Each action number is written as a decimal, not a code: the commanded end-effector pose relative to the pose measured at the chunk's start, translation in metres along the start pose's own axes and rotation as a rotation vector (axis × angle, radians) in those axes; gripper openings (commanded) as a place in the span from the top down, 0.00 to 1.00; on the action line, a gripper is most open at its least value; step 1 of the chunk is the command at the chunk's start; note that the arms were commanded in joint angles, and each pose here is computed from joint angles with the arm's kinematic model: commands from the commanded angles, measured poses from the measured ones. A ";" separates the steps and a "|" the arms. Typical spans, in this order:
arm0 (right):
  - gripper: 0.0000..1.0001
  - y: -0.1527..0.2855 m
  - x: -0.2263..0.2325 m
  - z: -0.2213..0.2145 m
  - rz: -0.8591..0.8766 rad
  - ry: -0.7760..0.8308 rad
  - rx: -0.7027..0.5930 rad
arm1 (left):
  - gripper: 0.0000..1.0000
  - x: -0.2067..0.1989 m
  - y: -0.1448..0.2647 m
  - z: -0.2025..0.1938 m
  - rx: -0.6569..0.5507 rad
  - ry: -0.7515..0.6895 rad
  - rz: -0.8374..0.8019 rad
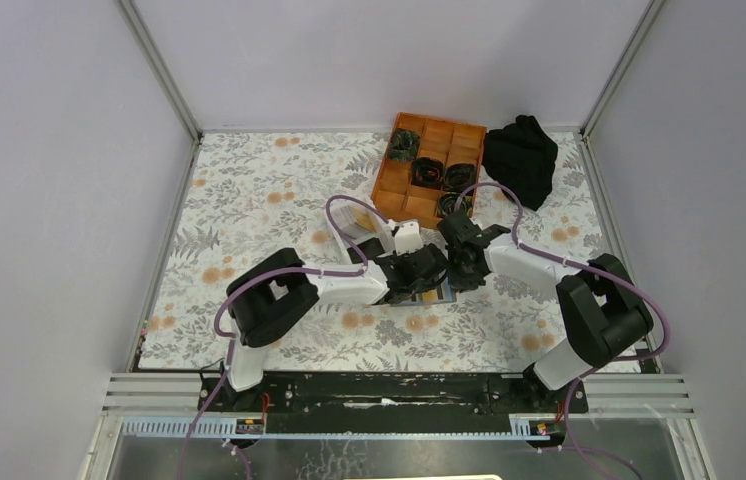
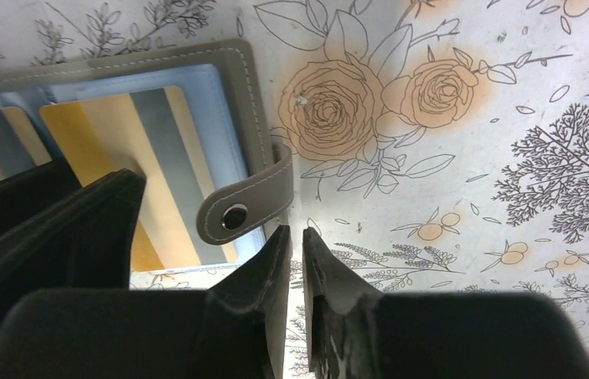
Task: Put the credit cards into the card holder
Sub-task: Insert the credit card into the card holder, then turn over the card slot in the card holder.
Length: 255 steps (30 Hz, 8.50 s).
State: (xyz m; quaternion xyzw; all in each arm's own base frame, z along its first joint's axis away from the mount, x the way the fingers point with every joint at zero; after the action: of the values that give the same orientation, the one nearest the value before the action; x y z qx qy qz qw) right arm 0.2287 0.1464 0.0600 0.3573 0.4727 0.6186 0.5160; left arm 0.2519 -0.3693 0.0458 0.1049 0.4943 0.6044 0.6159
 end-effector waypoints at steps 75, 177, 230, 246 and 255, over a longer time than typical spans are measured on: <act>0.84 -0.004 0.008 -0.001 0.040 -0.015 -0.008 | 0.52 0.003 0.039 0.000 0.020 -0.125 -0.060; 0.81 -0.006 0.008 -0.008 0.053 0.001 0.003 | 0.53 -0.029 0.061 0.008 -0.004 -0.007 -0.250; 0.81 0.025 -0.005 0.018 -0.004 -0.017 -0.096 | 0.53 0.035 0.043 0.007 -0.072 -0.044 -0.018; 0.81 0.055 0.037 0.064 0.082 0.046 -0.186 | 0.54 0.037 0.048 0.009 -0.070 -0.031 -0.032; 0.81 0.040 0.054 0.069 0.121 0.054 -0.165 | 0.53 0.034 0.062 0.020 -0.099 -0.015 -0.051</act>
State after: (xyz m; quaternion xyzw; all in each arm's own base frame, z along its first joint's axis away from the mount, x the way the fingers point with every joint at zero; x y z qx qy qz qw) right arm 0.2637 0.2009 0.1125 0.3230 0.4229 0.6821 0.5016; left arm 0.2156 -0.3248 0.0728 0.0874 0.4739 0.5959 0.6424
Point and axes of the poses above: each gripper's point midway between its finger pads, its own y axis back along the fingers, its own x axis along the line the jaws close on, z = x × y, the point moved 4 cm from there along y, back along the fingers, and after that the axes turned 14 degrees about y, right-handed, at the moved point
